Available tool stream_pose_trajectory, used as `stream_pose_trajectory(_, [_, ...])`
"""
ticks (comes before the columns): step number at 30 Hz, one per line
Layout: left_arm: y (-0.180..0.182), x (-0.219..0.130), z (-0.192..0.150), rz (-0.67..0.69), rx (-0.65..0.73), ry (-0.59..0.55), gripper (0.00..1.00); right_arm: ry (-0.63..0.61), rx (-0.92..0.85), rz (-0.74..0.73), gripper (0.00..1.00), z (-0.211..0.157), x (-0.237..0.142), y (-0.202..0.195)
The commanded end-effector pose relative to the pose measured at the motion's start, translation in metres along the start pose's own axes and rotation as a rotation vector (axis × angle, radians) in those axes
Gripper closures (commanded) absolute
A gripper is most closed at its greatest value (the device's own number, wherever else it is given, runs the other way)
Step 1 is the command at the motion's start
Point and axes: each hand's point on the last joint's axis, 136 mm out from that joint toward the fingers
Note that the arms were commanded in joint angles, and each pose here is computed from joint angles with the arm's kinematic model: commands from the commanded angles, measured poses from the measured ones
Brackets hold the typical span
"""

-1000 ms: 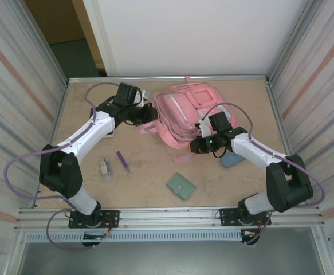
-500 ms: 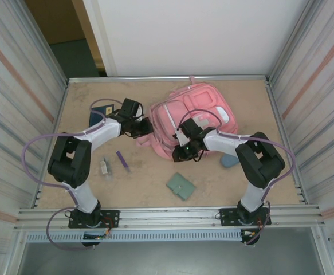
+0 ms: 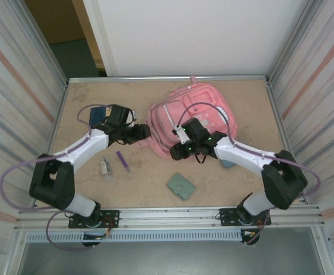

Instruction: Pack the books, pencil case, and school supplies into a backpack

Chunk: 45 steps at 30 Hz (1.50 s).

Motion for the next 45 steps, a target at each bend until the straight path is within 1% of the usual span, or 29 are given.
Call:
stream_pose_trajectory(1, [-0.012, -0.014, -0.024, 0.017, 0.128, 0.025, 0.48, -0.024, -0.056, -0.166, 0.50, -0.005, -0.024, -0.029])
stream_pose_trajectory(3, [-0.030, -0.009, -0.039, -0.001, 0.201, 0.042, 0.48, -0.046, -0.051, -0.213, 0.50, -0.005, -0.033, -0.042])
stream_pose_trajectory(6, [-0.059, 0.008, -0.064, -0.040, 0.336, 0.101, 0.51, -0.061, 0.019, -0.270, 0.50, -0.006, -0.048, -0.066])
stream_pose_trajectory(8, [-0.068, 0.020, -0.078, -0.036, 0.391, 0.149, 0.54, -0.085, 0.086, -0.305, 0.50, -0.006, -0.059, -0.081])
stream_pose_trajectory(9, [-0.068, 0.027, -0.083, -0.009, 0.413, 0.155, 0.55, -0.103, 0.115, -0.311, 0.50, -0.006, -0.065, -0.086])
stream_pose_trajectory(11, [-0.069, 0.035, -0.090, 0.027, 0.438, 0.157, 0.56, -0.136, 0.158, -0.308, 0.50, -0.008, -0.074, -0.092])
stream_pose_trajectory(16, [-0.063, 0.060, -0.102, 0.064, 0.413, 0.190, 0.59, -0.193, 0.196, -0.305, 0.49, -0.013, -0.088, -0.099])
stream_pose_trajectory(20, [-0.055, 0.083, -0.093, 0.109, 0.454, 0.160, 0.62, -0.222, 0.215, -0.286, 0.49, -0.014, -0.089, -0.096])
stream_pose_trajectory(24, [-0.060, 0.101, -0.089, 0.111, 0.475, 0.172, 0.64, -0.241, 0.214, -0.281, 0.49, -0.012, -0.092, -0.095])
stream_pose_trajectory(31, [-0.064, 0.107, -0.078, 0.128, 0.507, 0.137, 0.65, -0.263, 0.198, -0.294, 0.49, -0.010, -0.101, -0.094])
stream_pose_trajectory(35, [-0.058, 0.116, -0.084, 0.145, 0.504, 0.169, 0.66, -0.273, 0.198, -0.297, 0.49, -0.009, -0.104, -0.094])
stream_pose_trajectory(38, [-0.054, 0.121, -0.087, 0.172, 0.524, 0.170, 0.68, -0.281, 0.194, -0.306, 0.49, -0.009, -0.105, -0.095])
stream_pose_trajectory(45, [-0.054, 0.127, -0.091, 0.201, 0.553, 0.171, 0.78, -0.276, 0.201, -0.298, 0.49, -0.010, -0.100, -0.096])
Point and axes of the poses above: each hand's point on the last joint's axis, 136 mm out from that joint toward the fingers, its own x axis out along the fingers, its own y axis along the line the jaws close on, z = x × y, and after that the axes turned 5 degrees about -x, right-handed
